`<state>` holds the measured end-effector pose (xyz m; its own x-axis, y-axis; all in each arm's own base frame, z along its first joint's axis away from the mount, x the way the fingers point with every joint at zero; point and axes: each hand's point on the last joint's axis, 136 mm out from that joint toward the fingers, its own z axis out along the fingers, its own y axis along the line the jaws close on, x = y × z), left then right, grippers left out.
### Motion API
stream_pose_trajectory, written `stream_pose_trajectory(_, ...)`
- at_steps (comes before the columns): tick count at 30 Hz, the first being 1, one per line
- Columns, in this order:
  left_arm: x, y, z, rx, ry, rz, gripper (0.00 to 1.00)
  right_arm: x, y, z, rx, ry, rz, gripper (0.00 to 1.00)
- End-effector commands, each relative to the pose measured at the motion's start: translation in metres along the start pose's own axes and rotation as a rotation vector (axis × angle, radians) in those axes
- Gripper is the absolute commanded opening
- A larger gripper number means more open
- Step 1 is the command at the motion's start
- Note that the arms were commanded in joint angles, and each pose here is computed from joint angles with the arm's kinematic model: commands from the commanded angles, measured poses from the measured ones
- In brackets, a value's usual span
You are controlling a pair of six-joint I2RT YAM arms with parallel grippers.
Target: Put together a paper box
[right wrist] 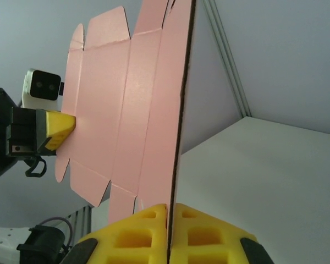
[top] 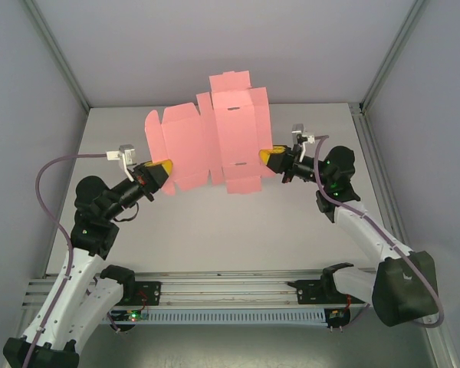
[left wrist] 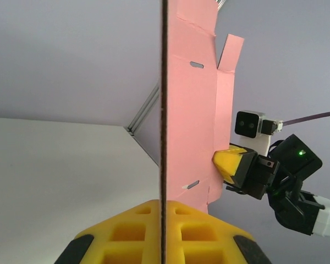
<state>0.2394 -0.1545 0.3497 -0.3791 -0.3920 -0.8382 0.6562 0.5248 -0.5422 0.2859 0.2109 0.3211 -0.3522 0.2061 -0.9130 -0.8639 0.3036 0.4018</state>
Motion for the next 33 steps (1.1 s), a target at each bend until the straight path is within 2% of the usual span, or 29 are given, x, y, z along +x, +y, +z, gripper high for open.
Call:
stream_pose_trajectory(1,0.012,0.01,-0.003,-0.067,0.041,-0.001,0.02,-0.008,0.005,0.001,0.047,0.033,-0.096,0.0)
stream_pose_trajectory(2,0.013,0.02,-0.006,-0.128,0.043,-0.019,0.22,-0.005,0.004,0.0,0.066,0.067,-0.099,0.0)
stream_pose_trajectory(3,0.016,0.034,-0.011,-0.223,0.045,-0.041,0.63,-0.001,0.002,0.0,0.086,0.112,-0.105,0.0)
stream_pose_trajectory(4,0.02,0.051,-0.019,-0.33,0.049,-0.067,0.98,0.004,0.001,-0.001,0.111,0.157,-0.11,0.0)
stream_pose_trajectory(7,0.024,0.09,-0.049,-0.62,0.037,-0.086,1.0,0.029,0.008,-0.006,0.142,0.355,-0.164,0.0)
stream_pose_trajectory(9,0.023,0.102,-0.063,-0.728,0.042,-0.077,1.0,0.054,0.023,-0.016,0.116,0.546,-0.264,0.0)
stream_pose_trajectory(11,0.014,0.096,-0.065,-0.738,0.035,-0.074,1.0,0.076,0.032,-0.026,0.125,0.717,-0.358,0.0)
stream_pose_trajectory(13,0.0,0.08,-0.06,-0.679,0.02,-0.068,1.0,0.084,0.026,-0.033,0.2,0.852,-0.416,0.0)
stream_pose_trajectory(15,-0.012,0.066,-0.054,-0.619,-0.006,-0.059,1.0,0.084,0.033,-0.035,0.157,0.947,-0.445,0.0)
stream_pose_trajectory(19,-0.019,0.064,-0.053,-0.634,0.0,-0.064,1.0,0.068,0.052,-0.035,0.015,1.061,-0.466,0.0)
stream_pose_trajectory(24,0.004,0.09,-0.05,-0.712,0.087,-0.107,1.0,0.089,0.039,-0.032,-0.092,1.246,-0.442,0.0)
stream_pose_trajectory(30,0.042,0.129,-0.028,-0.733,0.232,-0.104,1.0,0.13,-0.006,-0.006,-0.26,1.283,-0.599,0.0)
stream_pose_trajectory(33,0.067,0.143,-0.006,-0.665,0.34,-0.082,1.0,0.134,-0.038,0.018,-0.228,1.243,-0.656,0.0)
